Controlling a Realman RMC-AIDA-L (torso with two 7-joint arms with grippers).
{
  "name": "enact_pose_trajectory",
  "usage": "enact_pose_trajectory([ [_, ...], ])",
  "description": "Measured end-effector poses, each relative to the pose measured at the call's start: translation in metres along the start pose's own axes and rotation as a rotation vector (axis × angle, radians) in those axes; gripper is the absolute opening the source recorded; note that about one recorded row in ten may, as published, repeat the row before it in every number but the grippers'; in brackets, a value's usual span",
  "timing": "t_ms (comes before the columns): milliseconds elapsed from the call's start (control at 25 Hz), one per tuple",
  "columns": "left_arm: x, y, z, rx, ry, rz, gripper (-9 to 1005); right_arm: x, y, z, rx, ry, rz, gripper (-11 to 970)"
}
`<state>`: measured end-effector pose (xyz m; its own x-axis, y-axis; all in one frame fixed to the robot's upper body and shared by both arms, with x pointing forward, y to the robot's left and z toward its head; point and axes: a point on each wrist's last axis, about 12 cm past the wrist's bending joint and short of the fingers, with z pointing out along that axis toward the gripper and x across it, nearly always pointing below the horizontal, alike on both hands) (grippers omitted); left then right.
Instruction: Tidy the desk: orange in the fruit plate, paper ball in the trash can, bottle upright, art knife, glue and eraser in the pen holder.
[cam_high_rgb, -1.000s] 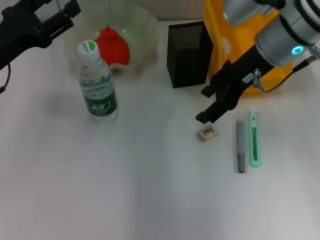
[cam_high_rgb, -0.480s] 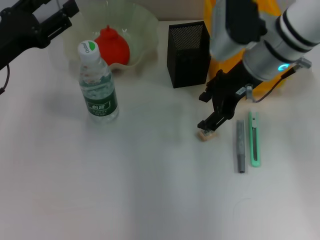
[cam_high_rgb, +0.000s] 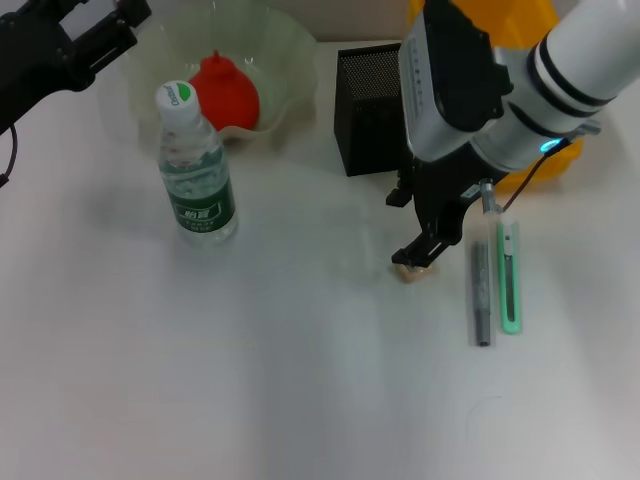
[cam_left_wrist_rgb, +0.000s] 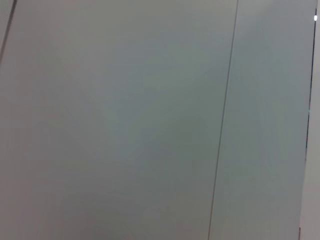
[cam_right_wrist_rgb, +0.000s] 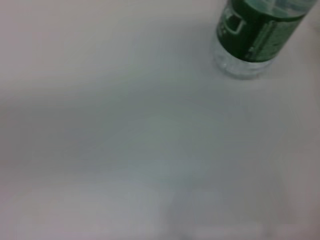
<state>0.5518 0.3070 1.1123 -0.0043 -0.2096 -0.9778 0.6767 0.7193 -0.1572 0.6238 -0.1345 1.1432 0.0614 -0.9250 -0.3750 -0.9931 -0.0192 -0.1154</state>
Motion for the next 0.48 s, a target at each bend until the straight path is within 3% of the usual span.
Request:
enact_pose_trajectory([
  [480,0.0014,-0.0002,0.0036,-0.003,-0.006,-0.004,756,-0.0051,0.0104,0.0107,-0.044,0.046,-0.087,748],
])
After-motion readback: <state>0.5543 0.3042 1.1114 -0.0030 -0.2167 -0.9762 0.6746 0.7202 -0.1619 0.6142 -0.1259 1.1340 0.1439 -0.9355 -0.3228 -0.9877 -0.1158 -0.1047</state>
